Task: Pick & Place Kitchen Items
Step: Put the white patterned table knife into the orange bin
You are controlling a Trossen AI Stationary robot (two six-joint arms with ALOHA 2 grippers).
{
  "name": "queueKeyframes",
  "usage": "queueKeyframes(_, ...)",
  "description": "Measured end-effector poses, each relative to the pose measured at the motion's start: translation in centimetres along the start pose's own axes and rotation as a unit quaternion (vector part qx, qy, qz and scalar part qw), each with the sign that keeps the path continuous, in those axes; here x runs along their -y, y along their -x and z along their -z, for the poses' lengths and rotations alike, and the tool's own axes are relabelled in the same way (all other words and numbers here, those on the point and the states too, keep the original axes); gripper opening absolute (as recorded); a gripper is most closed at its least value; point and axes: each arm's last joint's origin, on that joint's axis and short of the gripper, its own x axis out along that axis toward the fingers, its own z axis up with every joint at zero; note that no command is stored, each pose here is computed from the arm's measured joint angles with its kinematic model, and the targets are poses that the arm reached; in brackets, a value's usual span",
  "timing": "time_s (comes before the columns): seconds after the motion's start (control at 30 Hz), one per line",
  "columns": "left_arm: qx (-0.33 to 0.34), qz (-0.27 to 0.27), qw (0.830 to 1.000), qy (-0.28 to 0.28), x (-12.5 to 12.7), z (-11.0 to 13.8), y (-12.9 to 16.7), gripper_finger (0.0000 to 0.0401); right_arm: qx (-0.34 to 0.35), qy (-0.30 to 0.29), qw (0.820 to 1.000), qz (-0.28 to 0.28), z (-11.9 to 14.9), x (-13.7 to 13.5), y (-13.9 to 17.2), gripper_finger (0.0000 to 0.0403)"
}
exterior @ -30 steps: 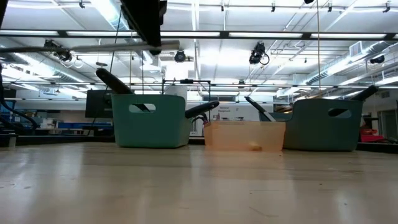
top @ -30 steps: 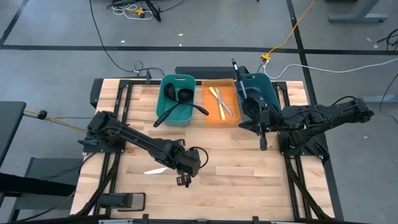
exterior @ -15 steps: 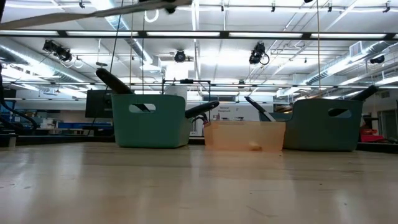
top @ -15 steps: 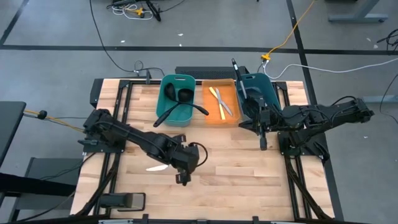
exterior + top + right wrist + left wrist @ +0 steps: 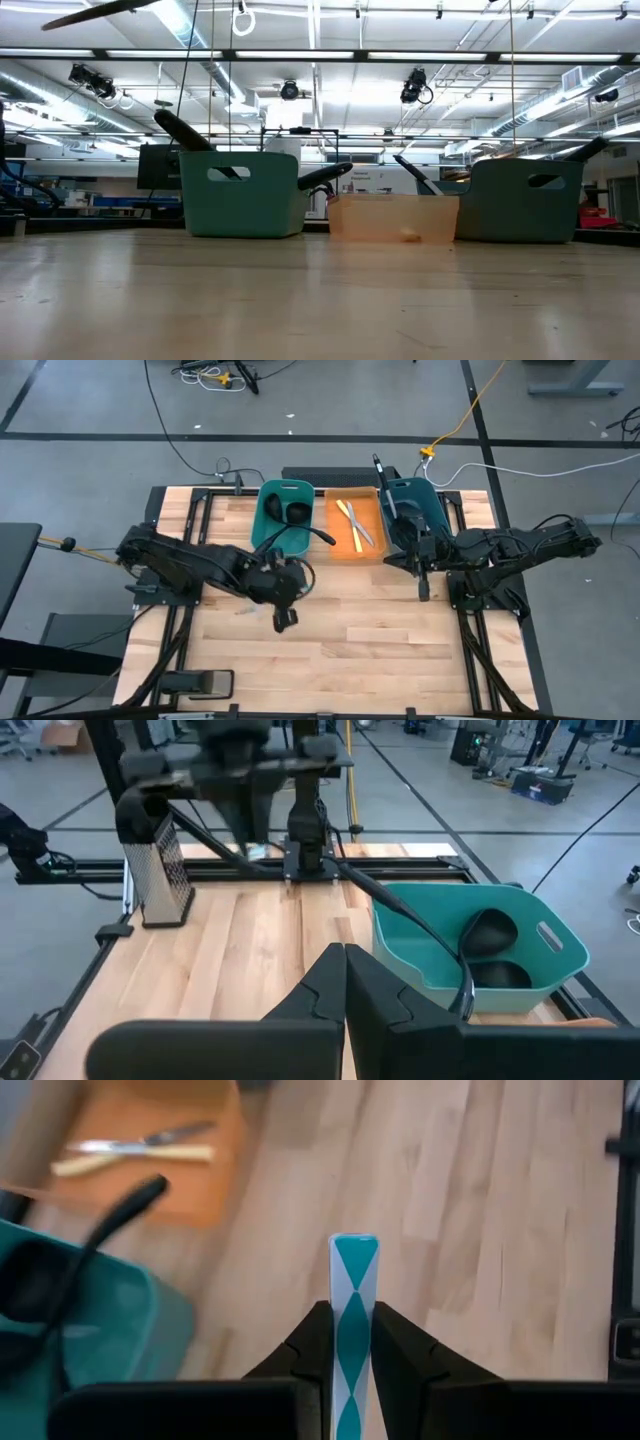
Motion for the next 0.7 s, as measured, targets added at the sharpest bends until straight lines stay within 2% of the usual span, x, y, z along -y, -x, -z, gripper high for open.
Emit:
queueKeyframes(0.27, 0.11, -0.008, 0.993, 0.041, -2.5, -1.2, 3.9, 0.0052, 0.004, -0.001, 1.0, 0.0, -0.1, 0.0, 0.0, 0.0005)
queueKeyframes(0.47, 0.202, 0.011, 0.978, 0.055, -3.6, -2.6, 6.1, 0.0052, 0.014, -0.001, 1.0, -0.001, -0.3, 0.0, 0.0, 0.0005)
queueKeyframes(0.7, 0.254, 0.017, 0.966, 0.045, -4.3, -3.7, 6.8, 0.0052, 0.023, -0.004, 1.0, -0.001, -0.5, 0.0, 0.0, 0.0005)
